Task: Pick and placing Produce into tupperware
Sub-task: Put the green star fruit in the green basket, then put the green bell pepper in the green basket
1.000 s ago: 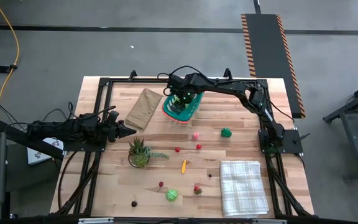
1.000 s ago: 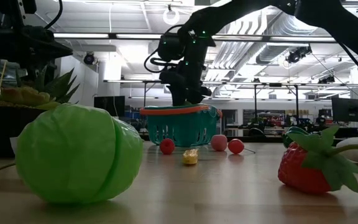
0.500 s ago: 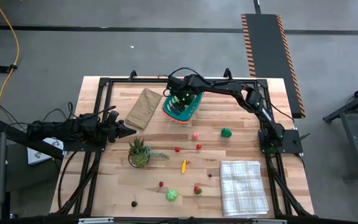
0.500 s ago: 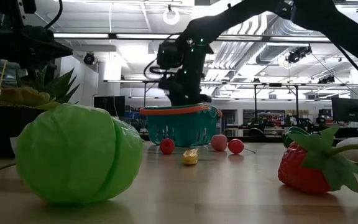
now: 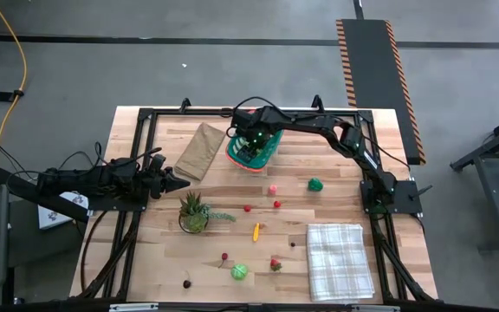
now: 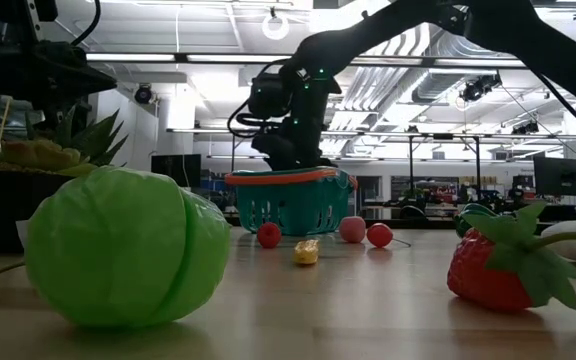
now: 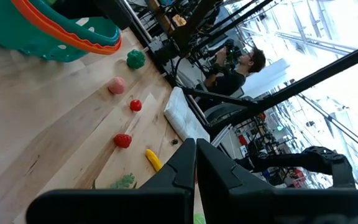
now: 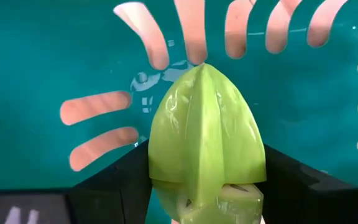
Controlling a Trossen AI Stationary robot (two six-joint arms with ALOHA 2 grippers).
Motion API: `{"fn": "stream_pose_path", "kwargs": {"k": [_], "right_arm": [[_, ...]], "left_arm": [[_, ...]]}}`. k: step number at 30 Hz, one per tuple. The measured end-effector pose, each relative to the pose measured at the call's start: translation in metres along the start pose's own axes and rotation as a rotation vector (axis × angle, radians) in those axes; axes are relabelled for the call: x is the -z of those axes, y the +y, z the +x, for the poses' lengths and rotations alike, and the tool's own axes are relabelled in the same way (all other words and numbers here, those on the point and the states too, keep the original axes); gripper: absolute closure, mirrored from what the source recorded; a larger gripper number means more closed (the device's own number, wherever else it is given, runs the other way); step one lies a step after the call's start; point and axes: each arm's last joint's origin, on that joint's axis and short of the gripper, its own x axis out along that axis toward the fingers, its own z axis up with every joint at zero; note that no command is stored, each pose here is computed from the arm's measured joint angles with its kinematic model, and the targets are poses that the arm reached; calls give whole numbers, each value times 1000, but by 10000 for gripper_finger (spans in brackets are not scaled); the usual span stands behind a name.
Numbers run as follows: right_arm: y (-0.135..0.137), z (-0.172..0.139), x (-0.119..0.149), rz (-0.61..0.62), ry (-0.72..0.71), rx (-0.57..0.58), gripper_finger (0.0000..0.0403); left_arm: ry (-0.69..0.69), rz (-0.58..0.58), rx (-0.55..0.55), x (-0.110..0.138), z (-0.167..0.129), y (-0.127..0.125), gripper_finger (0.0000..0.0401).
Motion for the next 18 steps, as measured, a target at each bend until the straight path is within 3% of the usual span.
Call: {"fn": "stream_pose_path", "kwargs": {"k": [10,18], "right_arm": [[1,0,0,-23,2,-20,139],[0,-10,-2,-43,2,3,140]], "left_arm": [[0,0,0,0,0,0,398],[0,0,0,0,0,0,398]]}}
